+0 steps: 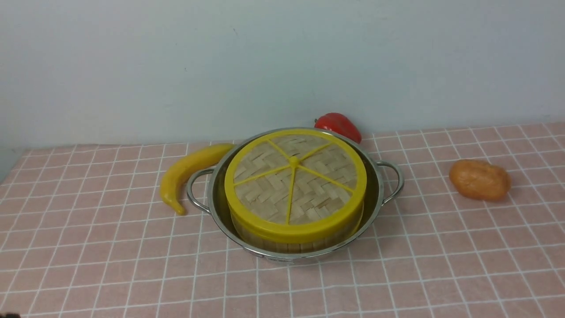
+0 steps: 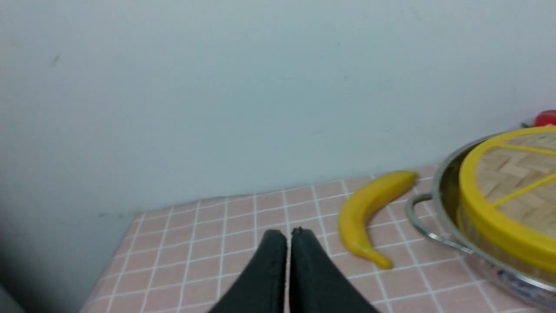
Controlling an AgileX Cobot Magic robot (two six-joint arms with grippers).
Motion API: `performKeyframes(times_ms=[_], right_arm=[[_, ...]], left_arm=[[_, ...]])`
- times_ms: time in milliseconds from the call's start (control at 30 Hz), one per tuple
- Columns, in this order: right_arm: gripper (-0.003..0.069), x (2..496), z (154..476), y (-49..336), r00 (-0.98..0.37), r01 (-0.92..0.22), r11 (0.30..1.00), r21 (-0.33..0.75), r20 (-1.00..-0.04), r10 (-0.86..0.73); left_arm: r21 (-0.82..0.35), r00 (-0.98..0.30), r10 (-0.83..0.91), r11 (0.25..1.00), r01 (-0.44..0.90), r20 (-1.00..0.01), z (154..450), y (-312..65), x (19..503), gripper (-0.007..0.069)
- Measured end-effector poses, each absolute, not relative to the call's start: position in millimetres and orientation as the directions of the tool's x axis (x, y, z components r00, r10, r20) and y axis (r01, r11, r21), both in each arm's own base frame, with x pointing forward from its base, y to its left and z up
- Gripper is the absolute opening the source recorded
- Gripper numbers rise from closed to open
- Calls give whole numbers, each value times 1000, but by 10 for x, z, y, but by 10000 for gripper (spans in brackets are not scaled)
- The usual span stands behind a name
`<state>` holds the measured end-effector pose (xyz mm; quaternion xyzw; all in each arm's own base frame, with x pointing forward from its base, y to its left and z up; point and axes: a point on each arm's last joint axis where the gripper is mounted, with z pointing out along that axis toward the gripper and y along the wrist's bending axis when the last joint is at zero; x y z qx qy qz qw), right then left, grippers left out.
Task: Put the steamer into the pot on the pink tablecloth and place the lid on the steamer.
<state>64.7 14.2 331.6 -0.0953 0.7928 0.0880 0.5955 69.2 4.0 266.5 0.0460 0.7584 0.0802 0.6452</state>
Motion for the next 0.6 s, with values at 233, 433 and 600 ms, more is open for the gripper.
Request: performKeyframes(times_ms=[233,433,600], right_arm=[[165,647,3317,142,-272,-256,966,26,-961,-46],[192,647,3317,142,-272,-256,966,26,-961,-46],[218,647,3317,142,-272,-256,966,26,-961,-46]], left_arm=[[194,-103,187,979,-67,-977,1984,46,573,25],[194,-94,187,979,-69,-978,1963,45,563,46],[193,-93,187,979,-69,-978,1964,45,563,64]])
